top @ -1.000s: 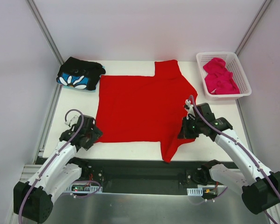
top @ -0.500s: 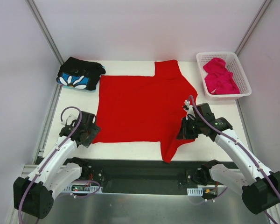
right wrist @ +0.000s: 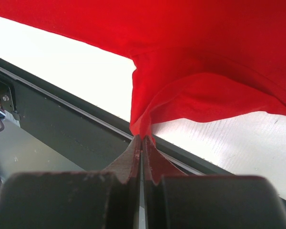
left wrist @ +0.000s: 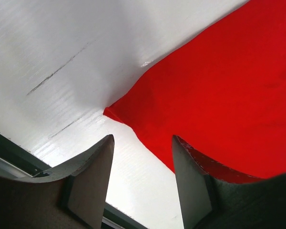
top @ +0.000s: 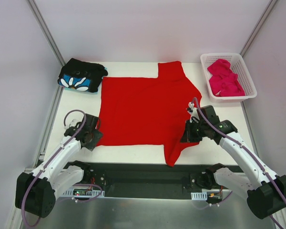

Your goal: Fold and stack the t-shirts

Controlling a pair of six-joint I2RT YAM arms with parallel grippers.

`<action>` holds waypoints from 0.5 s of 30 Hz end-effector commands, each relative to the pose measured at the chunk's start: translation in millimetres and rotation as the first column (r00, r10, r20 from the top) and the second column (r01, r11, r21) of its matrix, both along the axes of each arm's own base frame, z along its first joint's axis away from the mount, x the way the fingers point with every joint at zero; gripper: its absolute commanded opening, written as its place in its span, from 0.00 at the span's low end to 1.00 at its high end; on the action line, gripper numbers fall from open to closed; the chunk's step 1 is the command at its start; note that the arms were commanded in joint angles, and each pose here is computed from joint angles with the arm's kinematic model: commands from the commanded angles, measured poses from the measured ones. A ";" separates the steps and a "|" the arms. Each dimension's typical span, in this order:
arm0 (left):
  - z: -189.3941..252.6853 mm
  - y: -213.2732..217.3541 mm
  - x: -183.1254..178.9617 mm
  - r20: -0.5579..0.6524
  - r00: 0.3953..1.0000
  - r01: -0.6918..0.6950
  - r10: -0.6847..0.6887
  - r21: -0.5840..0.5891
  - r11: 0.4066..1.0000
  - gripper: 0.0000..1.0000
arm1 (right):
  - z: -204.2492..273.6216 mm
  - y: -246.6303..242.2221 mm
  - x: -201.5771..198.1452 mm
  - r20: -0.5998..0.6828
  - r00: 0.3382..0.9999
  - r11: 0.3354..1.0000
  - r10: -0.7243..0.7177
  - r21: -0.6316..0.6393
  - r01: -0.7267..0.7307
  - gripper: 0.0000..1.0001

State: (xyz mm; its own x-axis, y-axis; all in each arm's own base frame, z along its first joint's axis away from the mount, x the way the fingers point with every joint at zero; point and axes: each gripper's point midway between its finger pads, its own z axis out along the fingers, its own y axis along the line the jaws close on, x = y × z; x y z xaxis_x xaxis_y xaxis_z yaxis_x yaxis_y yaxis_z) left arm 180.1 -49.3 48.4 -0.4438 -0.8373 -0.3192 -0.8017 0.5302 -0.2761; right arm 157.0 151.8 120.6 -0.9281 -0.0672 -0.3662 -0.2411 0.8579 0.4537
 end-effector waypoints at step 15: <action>-26.9 -0.3 2.9 -0.060 0.998 -0.033 0.033 -0.006 0.999 0.47 | 8.8 0.4 3.5 0.026 1.000 1.000 0.002 0.020 -0.003 0.01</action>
State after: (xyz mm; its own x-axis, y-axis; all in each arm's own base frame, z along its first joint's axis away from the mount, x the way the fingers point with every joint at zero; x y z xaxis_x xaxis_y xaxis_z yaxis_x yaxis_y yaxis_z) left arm 188.8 -51.3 33.4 -0.4465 -0.8403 -0.3074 -0.8155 0.5235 -0.2465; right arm 157.8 150.7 120.5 -0.9287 -0.0616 -0.3657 -0.2356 0.8596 0.4535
